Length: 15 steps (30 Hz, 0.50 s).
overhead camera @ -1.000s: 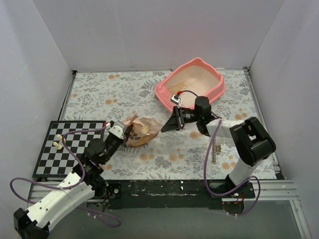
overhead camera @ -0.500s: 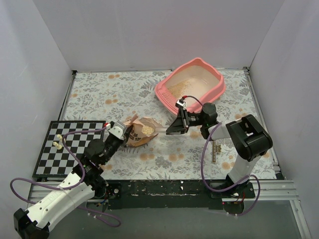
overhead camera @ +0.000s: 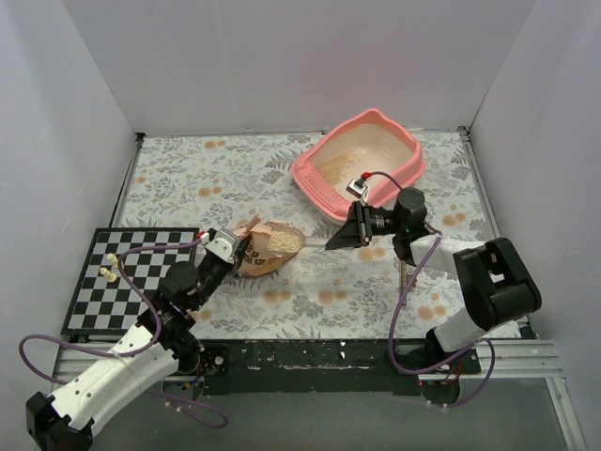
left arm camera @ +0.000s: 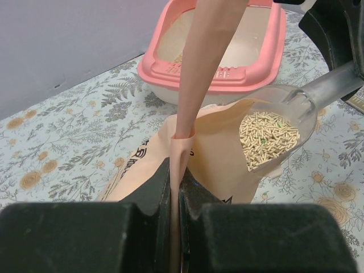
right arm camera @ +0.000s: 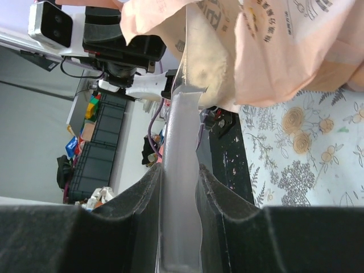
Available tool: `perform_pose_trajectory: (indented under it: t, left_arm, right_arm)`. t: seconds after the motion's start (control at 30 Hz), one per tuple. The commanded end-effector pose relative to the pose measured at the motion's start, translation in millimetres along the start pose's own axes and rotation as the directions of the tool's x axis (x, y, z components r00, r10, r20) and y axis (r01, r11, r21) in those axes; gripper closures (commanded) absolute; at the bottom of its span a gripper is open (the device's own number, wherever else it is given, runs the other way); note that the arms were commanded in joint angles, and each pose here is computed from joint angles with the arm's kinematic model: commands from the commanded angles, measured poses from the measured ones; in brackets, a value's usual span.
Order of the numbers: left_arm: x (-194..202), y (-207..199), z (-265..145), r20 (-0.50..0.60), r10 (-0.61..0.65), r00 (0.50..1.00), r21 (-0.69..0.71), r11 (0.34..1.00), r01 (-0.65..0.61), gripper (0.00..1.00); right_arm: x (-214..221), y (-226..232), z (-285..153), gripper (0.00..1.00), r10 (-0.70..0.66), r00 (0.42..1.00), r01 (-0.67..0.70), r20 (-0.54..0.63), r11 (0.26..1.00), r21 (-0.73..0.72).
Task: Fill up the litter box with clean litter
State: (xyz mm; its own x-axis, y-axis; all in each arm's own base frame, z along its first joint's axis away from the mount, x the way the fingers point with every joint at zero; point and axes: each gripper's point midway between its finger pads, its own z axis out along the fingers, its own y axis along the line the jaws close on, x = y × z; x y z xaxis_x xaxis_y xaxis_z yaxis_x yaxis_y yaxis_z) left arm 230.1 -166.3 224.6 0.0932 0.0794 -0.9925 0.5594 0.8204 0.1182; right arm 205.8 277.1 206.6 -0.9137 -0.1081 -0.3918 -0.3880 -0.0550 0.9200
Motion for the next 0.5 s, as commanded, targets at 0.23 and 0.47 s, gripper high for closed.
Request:
perform_pose_trajectory:
  t: [0.23,0.47]
  left_arm:
    - [-8,-5,1,0.034,-0.004,0.999,0.023,1.000,0.004,1.00]
    - [-7,-4,1,0.030,-0.001,1.000,0.018,1.000,0.000,1.00]
  right_arm:
    - [10,-5,-19,0.99,-0.010,1.000,0.008,0.023,0.999,0.053]
    - [9,3,-33,0.99,-0.016,0.998,0.012,0.053,0.996,0.083]
